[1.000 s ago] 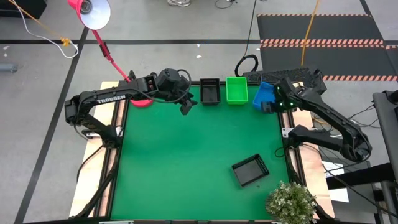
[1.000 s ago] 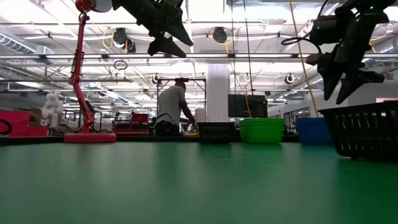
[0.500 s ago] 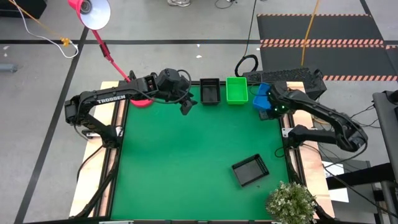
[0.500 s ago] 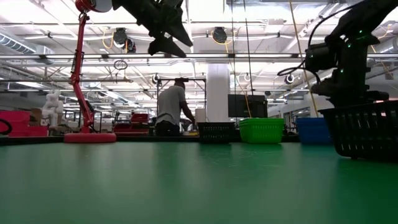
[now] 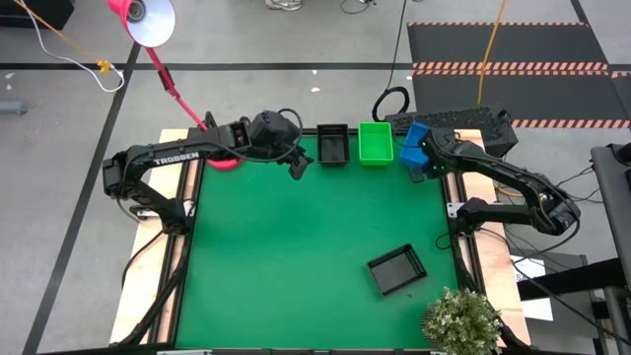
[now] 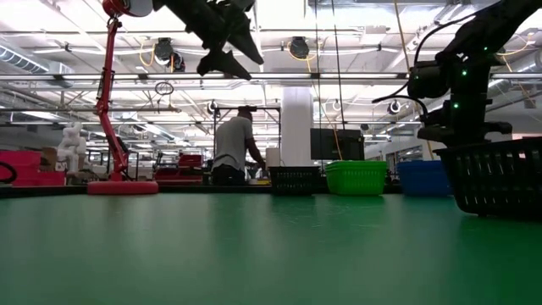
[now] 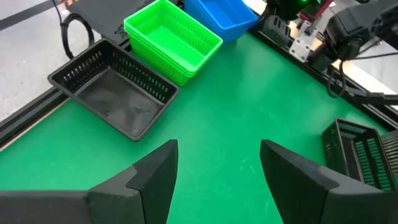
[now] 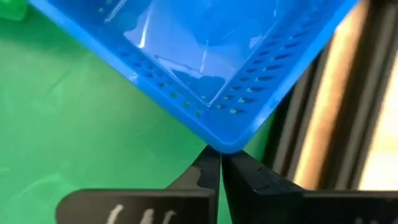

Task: Stack baskets by color
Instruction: Adjust the stacked blue bins

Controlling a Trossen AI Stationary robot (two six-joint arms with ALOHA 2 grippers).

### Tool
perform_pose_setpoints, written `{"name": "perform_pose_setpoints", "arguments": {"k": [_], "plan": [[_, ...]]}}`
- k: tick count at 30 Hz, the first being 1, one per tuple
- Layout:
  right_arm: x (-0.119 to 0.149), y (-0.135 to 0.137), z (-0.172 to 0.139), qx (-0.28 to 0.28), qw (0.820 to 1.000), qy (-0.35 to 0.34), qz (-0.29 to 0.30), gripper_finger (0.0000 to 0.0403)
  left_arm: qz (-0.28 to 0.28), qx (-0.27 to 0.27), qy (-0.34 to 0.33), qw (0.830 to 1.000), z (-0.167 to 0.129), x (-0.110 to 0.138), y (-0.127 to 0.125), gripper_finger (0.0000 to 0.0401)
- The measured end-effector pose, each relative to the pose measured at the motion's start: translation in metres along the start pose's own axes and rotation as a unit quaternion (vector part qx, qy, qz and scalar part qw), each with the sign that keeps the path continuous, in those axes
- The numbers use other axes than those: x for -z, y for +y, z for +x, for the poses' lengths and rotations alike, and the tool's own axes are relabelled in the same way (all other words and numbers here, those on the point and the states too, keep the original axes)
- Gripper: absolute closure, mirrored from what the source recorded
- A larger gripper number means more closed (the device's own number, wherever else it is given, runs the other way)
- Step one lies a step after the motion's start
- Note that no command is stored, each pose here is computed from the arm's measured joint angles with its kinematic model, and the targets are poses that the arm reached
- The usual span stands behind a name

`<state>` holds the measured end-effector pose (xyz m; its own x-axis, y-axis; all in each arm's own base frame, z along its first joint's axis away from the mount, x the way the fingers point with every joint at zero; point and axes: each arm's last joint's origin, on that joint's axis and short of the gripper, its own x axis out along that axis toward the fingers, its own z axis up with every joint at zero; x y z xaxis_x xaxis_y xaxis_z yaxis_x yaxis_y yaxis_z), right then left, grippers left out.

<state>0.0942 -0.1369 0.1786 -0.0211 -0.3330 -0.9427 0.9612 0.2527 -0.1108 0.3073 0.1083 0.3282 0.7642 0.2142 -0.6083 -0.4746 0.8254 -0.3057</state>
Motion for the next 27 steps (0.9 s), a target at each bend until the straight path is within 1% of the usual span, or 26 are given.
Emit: {"name": "perform_pose_setpoints", "arguments": {"k": [4, 6, 9, 16, 21, 25, 27], "plan": [[-0.003, 0.0, 0.0, 0.018, 1.0, -0.021, -0.004, 0.0402, -0.009, -0.01, -0.004, 1.0, 0.0, 0.002, -0.005, 0.0174], [-0.004, 0.0, 0.0, 0.017, 0.999, -0.025, -0.018, 0.0402, -0.008, -0.015, -0.006, 1.0, 0.0, 0.003, -0.008, 0.0174], [-0.003, 0.0, -0.001, 0.013, 0.999, -0.025, -0.02, 0.0402, -0.006, -0.013, -0.005, 1.0, 0.0, 0.004, -0.01, 0.0174], [0.0, 0.002, -0.007, -0.059, 0.998, -0.012, -0.017, 0.0403, -0.021, -0.007, -0.003, 1.0, 0.001, 0.007, -0.018, 0.0174], [0.0, 0.005, -0.007, -0.102, 0.994, -0.008, -0.038, 0.0403, -0.023, -0.03, -0.013, 0.999, 0.0, 0.01, -0.024, 0.0174], [-0.001, 0.003, -0.007, -0.1, 0.994, -0.009, -0.032, 0.0403, -0.02, -0.053, -0.025, 0.998, 0.0, 0.011, -0.027, 0.0174], [-0.004, 0.001, -0.006, -0.086, 0.996, -0.022, -0.025, 0.0403, -0.021, -0.062, -0.029, 0.997, 0.0, 0.011, -0.028, 0.0174]]}}
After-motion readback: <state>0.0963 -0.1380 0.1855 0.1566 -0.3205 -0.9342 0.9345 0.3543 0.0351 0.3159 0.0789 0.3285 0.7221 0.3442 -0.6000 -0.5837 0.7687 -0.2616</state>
